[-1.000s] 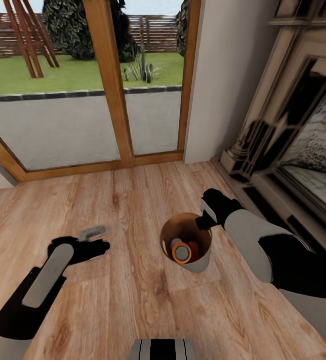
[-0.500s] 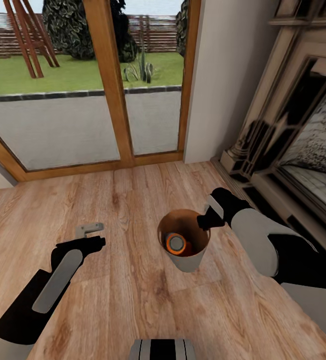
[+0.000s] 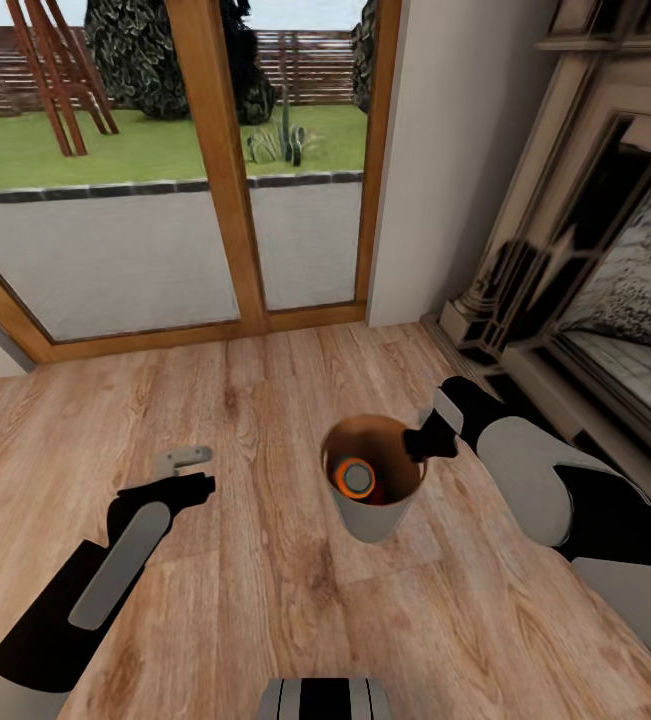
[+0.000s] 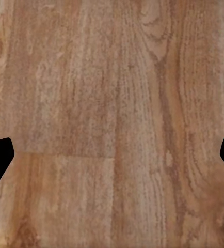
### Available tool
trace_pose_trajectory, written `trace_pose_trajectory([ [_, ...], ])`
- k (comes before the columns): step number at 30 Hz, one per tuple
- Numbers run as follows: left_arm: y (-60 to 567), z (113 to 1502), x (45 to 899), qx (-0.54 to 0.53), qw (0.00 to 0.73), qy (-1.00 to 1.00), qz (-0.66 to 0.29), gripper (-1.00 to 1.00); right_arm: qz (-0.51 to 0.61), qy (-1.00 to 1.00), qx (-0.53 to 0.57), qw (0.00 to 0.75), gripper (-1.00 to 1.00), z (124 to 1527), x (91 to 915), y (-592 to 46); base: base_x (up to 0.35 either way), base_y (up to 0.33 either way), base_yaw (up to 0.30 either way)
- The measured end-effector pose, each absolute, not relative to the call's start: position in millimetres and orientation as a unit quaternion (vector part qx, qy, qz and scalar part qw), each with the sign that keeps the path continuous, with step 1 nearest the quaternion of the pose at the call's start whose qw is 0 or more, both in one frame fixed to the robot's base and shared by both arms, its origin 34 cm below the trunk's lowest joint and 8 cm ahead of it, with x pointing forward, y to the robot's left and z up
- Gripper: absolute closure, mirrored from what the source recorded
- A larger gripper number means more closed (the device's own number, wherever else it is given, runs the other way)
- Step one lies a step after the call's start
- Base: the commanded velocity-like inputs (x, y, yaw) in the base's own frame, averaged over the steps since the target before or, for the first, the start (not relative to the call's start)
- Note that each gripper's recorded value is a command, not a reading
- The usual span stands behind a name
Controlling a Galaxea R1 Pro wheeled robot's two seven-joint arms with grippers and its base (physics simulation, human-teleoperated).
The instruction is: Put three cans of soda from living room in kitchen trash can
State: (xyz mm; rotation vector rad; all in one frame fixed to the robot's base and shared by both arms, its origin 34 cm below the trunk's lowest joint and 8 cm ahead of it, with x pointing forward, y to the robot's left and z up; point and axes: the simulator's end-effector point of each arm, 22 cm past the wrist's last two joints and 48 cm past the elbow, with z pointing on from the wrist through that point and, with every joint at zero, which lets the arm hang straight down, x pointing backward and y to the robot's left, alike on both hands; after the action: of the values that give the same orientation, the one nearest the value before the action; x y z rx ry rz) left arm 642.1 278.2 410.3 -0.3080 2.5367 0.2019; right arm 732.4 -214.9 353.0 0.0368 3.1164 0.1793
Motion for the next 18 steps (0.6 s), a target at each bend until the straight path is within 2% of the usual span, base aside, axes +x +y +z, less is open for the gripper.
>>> trace_pose_trajectory([
  [18,267.6,409.2,641.8,-0.114,0.284,0.95,0.066,-1.0,0.057,0.998,0.008,0.01,1.0,353.2,732.4,-211.0,0.0,0.0,0.0],
])
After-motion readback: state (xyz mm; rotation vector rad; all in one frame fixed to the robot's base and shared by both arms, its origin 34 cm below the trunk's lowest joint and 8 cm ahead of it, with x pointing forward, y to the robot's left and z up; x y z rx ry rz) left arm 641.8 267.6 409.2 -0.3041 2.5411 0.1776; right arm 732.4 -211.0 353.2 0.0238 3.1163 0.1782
